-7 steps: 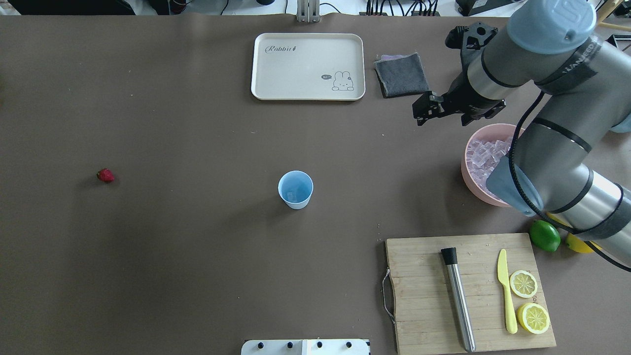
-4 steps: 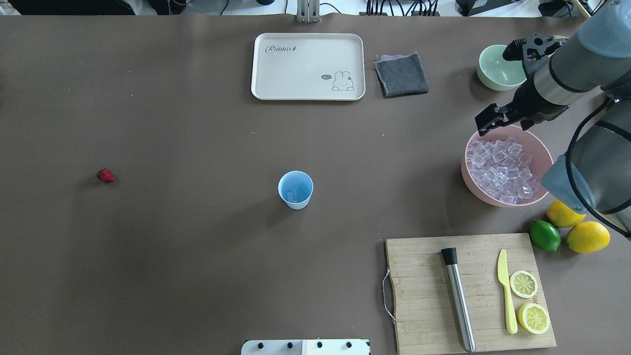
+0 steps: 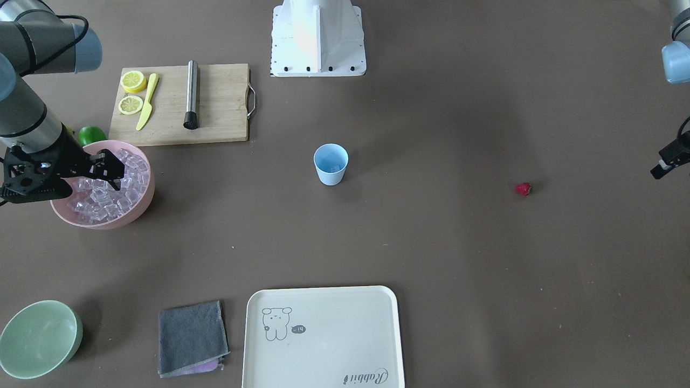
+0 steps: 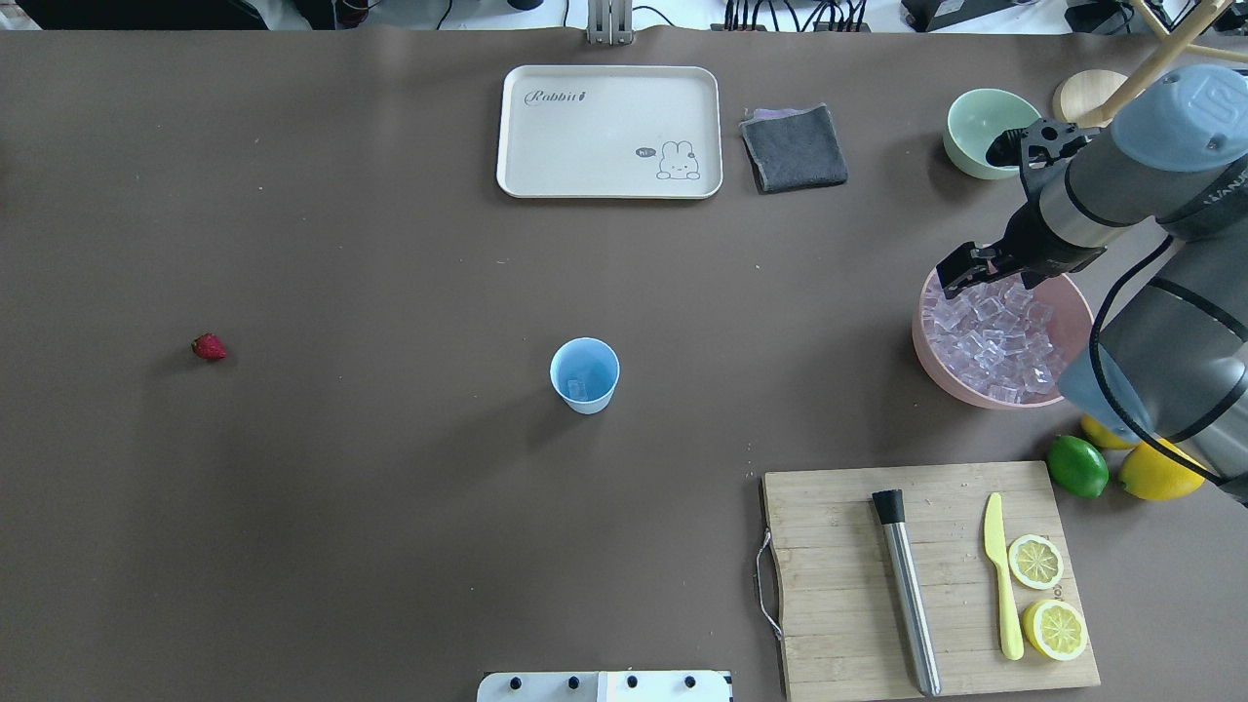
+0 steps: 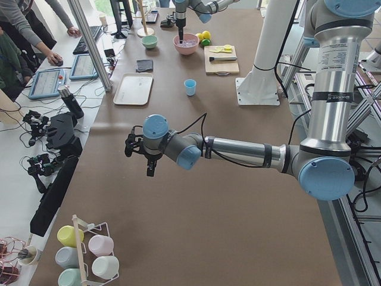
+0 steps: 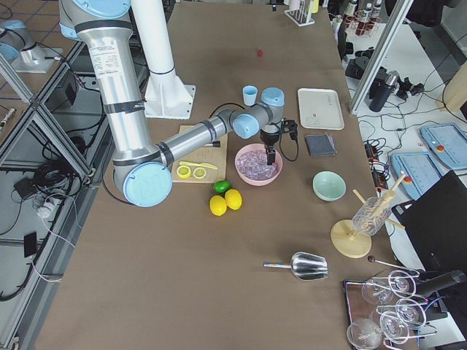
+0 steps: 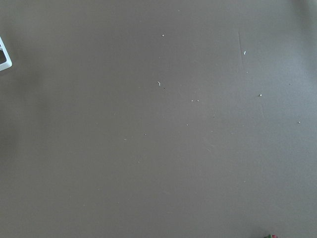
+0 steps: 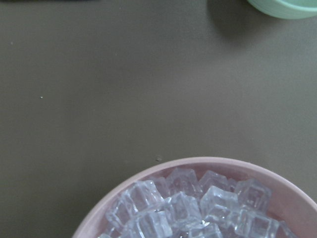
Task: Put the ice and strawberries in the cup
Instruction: 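Return the right gripper over the pink bowl of ice, then lower the right gripper into the ice and grasp another cube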
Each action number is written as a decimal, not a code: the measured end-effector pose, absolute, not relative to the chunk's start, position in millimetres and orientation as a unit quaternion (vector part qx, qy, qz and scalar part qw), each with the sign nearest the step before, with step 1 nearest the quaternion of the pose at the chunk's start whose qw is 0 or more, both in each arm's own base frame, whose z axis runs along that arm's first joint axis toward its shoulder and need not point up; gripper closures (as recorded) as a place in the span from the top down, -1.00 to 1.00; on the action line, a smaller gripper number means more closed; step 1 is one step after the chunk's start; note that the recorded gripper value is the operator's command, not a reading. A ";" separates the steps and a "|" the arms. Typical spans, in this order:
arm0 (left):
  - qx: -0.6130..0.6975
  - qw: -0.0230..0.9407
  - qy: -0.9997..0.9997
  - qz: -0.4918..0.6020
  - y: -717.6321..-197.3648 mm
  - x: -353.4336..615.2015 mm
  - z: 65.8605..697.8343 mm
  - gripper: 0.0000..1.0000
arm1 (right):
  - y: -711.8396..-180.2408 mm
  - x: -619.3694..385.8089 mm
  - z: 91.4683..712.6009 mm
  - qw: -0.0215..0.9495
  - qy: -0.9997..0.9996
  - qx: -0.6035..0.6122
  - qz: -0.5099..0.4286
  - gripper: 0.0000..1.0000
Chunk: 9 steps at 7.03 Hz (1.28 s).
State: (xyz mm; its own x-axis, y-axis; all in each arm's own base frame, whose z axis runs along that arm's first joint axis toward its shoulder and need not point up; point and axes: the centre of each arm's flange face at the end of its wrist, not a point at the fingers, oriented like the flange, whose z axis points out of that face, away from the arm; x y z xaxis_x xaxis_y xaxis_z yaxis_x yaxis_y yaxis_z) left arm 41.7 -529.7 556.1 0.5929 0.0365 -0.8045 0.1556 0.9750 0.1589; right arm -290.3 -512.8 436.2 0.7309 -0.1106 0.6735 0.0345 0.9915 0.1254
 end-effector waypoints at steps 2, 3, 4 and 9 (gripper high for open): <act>0.106 0.886 0.450 -0.034 -529.7 41.7 556.6 0.94 | -507.9 -298.9 438.1 0.926 -0.371 0.051 -0.038 1.00; 0.106 0.886 0.450 -0.033 -529.7 41.8 556.9 0.94 | -503.0 -296.5 441.2 0.926 -0.372 0.049 -0.038 1.00; 0.106 0.886 0.450 -0.033 -529.7 41.8 557.0 0.94 | -494.3 -291.4 445.2 0.926 -0.372 0.046 -0.039 1.00; 0.107 0.886 0.450 -0.031 -529.6 41.8 557.1 0.94 | -463.3 -302.5 458.7 0.929 -0.363 0.035 -0.058 0.84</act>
State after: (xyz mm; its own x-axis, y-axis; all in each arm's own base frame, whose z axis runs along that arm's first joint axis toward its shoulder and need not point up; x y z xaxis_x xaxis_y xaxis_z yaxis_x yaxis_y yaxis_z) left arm 41.8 -529.6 557.1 0.5929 0.0416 -0.8042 0.1516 0.9751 0.1621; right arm -302.5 -463.3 458.7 0.7299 -0.1331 0.6704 0.0826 0.9908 0.1068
